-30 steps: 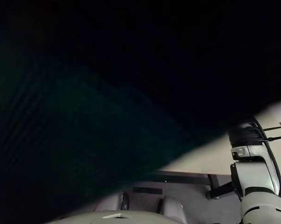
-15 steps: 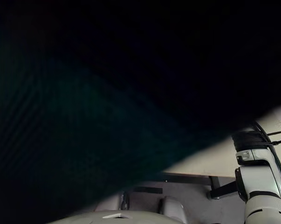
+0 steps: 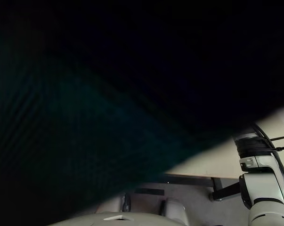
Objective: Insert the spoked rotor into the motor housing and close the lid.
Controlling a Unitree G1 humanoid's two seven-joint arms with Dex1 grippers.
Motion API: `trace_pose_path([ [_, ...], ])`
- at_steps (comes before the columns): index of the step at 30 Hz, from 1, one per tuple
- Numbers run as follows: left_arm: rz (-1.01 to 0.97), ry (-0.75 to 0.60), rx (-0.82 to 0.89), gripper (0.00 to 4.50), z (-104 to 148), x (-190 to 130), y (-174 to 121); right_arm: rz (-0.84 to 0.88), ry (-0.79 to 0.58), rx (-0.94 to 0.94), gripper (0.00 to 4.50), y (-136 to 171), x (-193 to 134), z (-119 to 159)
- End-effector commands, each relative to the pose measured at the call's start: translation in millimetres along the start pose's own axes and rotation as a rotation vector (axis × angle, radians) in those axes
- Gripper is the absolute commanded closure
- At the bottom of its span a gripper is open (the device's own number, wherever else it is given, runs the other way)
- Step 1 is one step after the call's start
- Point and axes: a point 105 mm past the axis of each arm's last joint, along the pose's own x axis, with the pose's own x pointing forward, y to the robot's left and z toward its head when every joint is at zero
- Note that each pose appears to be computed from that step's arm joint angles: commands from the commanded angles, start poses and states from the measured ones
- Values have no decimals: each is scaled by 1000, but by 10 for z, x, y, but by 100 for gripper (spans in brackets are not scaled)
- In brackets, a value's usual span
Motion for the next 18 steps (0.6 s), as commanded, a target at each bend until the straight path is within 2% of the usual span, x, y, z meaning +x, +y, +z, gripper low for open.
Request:
trace_pose_path([
  [1, -26, -9, 30, 409, 39, 46, -109, -54, -46, -9, 450, -152, -60, 143],
  [18, 18, -20, 47, 409, -3, 102, 20, -39, -50, -11, 450, -80, -53, 134],
])
